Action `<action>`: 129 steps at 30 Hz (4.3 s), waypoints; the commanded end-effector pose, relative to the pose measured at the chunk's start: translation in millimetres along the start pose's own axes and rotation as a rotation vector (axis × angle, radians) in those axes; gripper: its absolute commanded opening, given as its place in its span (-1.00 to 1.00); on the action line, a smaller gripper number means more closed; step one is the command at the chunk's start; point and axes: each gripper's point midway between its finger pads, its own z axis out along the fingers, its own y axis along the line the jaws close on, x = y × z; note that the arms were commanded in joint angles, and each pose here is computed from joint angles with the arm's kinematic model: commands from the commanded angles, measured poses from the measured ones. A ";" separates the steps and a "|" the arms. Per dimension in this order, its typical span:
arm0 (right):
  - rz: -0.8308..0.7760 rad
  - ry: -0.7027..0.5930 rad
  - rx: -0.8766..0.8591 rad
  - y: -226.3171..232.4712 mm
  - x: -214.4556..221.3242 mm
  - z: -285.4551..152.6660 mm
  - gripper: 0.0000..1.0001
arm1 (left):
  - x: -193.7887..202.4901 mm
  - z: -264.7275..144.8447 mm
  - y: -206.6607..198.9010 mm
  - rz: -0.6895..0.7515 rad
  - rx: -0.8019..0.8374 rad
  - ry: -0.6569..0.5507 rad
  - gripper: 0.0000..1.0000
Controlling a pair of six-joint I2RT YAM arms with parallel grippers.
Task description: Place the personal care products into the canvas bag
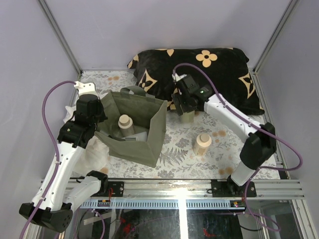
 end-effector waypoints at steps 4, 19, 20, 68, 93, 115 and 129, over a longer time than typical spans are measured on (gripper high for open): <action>0.013 -0.544 0.009 -32.1 -141.2 -165.0 -1.00 | -9.0 8.6 -7.7 -0.043 0.024 -0.039 -1.00; -0.252 -0.923 -0.618 63.1 -209.1 -306.6 -1.00 | -7.4 14.8 -12.3 -0.054 0.033 -0.028 -1.00; -0.259 -0.920 -0.667 72.4 -206.7 -306.2 -1.00 | -7.1 15.1 -12.7 -0.055 0.035 -0.027 -1.00; -0.432 -0.429 -0.718 277.1 -126.8 -89.5 -1.00 | -23.0 -3.3 -24.7 -0.076 0.115 -0.038 -1.00; -0.379 -0.486 -0.523 225.7 -150.0 -144.4 -1.00 | -21.0 -2.3 -24.0 -0.076 0.111 -0.033 -1.00; -0.390 -0.220 -0.295 151.1 -72.8 -105.9 -1.00 | -20.6 -0.5 -25.1 -0.066 0.114 -0.027 -1.00; -0.421 -0.126 -0.283 152.2 -56.6 -62.9 -0.52 | -18.8 0.5 -24.8 -0.066 0.111 -0.023 -1.00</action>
